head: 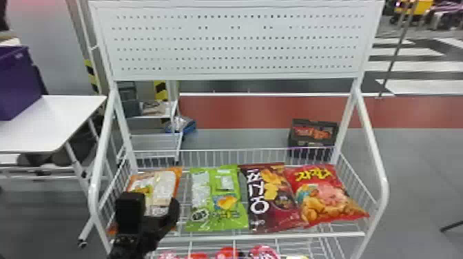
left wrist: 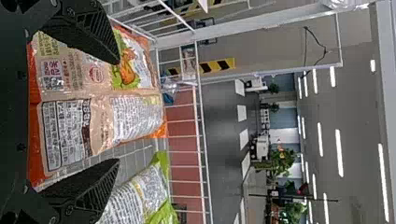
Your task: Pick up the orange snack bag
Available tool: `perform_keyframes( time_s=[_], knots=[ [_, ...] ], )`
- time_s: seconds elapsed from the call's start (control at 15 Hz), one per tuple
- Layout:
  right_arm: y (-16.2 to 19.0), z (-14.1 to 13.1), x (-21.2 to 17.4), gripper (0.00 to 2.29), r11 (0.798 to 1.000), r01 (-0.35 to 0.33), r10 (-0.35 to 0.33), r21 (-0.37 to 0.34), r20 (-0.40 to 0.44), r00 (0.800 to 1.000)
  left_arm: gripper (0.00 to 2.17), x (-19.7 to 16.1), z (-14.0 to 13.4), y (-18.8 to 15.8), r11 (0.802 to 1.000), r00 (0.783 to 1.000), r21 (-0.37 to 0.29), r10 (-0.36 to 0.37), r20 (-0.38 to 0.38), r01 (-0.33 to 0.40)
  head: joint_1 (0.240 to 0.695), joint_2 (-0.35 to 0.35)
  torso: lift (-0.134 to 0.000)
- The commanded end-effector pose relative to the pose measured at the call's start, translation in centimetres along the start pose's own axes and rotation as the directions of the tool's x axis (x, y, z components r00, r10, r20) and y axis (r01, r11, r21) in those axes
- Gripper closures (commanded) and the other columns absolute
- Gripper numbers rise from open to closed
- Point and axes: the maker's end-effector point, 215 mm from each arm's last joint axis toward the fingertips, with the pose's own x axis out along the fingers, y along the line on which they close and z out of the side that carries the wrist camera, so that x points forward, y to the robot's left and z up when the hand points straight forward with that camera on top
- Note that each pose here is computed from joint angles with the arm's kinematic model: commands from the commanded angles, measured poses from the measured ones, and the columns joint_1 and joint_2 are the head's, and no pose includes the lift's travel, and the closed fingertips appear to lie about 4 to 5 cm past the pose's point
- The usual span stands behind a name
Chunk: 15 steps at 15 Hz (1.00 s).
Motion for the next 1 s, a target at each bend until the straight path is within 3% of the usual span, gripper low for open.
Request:
perform_keyframes(
  time_s=[0.0,0.27,0.33,0.53,0.6,0.93],
  knots=[
    [0.0,-0.1,0.0,0.17,1.000,0.000,0.000,0.000,-0.001,1.000,0.16,0.7,-1.0,1.1,1.000,1.000,0.002,0.018,-0.021,-0.018,0.499,0.000,0.000],
    [0.0,-0.1,0.0,0.17,1.000,0.001,-0.001,0.000,-0.001,1.000,0.24,1.2,-2.2,2.2,0.999,0.998,-0.006,0.035,-0.048,-0.035,0.499,0.000,0.000],
    [0.0,-0.1,0.0,0.17,1.000,0.001,-0.001,0.000,-0.001,1.000,0.38,1.2,-2.2,2.4,0.999,0.998,-0.008,0.039,-0.047,-0.040,0.499,0.000,0.000],
    [-0.1,0.0,0.1,0.17,1.000,0.001,-0.001,-0.001,0.002,1.000,1.34,1.1,-2.3,2.8,0.998,0.997,-0.017,0.053,-0.052,-0.054,0.499,0.000,0.000],
    [-0.1,0.0,0.1,0.17,1.000,0.001,-0.001,-0.001,0.001,1.000,1.54,1.0,-2.4,2.7,0.998,0.997,-0.018,0.051,-0.052,-0.052,0.499,0.000,0.000],
    [-0.1,-0.1,0.2,0.17,1.000,0.002,-0.002,0.000,0.001,1.000,1.56,-0.3,-1.6,2.0,0.999,0.999,-0.031,0.035,-0.027,-0.036,0.499,0.000,0.000]
  ],
)
